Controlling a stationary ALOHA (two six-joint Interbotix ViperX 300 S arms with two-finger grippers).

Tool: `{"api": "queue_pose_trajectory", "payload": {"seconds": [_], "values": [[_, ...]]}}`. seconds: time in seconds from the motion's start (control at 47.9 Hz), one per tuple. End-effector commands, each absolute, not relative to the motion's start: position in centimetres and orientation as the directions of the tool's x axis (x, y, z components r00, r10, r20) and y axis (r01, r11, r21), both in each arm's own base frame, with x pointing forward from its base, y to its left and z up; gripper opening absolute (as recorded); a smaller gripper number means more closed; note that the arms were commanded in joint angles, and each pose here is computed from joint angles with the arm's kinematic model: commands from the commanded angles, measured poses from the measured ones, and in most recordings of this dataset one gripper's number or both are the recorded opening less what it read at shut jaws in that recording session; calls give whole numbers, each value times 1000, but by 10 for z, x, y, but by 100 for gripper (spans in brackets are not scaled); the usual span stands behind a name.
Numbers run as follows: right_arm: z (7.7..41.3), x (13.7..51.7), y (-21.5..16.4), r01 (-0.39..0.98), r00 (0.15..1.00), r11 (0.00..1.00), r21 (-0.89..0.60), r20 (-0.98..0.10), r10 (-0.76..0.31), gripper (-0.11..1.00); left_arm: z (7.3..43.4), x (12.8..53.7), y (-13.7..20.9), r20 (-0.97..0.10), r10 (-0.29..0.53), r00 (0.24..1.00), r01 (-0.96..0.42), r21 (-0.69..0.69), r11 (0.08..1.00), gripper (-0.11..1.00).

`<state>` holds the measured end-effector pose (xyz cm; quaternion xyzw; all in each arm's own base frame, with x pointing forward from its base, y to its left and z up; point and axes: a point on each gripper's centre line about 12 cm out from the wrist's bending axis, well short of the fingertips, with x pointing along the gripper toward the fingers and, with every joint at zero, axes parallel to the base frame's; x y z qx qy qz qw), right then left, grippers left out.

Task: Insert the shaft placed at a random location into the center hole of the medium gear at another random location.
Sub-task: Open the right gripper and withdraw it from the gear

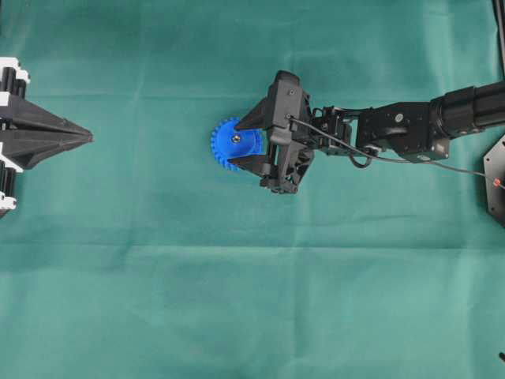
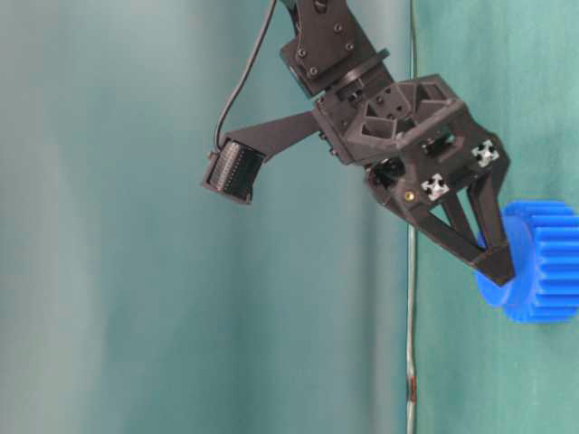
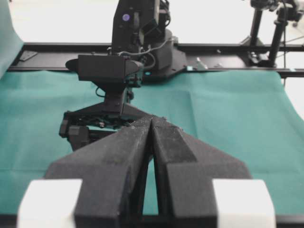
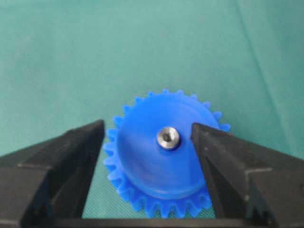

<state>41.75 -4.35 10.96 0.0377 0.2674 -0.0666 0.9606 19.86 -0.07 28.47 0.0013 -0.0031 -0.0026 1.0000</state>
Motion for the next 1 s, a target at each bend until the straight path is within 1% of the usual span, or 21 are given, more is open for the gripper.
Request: {"api": "queue_pose_trajectory", "payload": {"seconds": [0.0, 0.146, 0.23, 0.417, 0.542, 0.709, 0.981], "values": [[125, 424, -43, 151, 872, 987, 50, -477, -109, 86, 292, 201, -1, 26, -6, 1000, 6, 1, 1000, 0], [133, 424, -41, 144, 880, 988, 50, -463, -105, 81, 292, 201, 0, 25, -4, 1000, 4, 1, 1000, 0], [142, 422, -41, 142, 888, 989, 50, -448, -105, 80, 292, 201, 0, 25, -4, 1000, 4, 1, 1000, 0], [176, 415, -39, 130, 905, 991, 42, -414, -101, 80, 292, 201, -1, 26, -6, 1000, 6, -8, 1000, 0], [203, 410, -38, 112, 921, 993, 22, -379, -96, 80, 292, 201, -1, 26, -6, 1000, 6, -10, 1000, 0], [231, 401, -37, 105, 938, 994, 11, -333, -96, 80, 292, 201, -1, 25, -6, 1000, 6, -10, 1000, 0], [234, 395, -36, 104, 939, 995, 12, -330, -94, 80, 292, 201, -1, 25, -6, 1000, 6, -10, 1000, 0]]}}
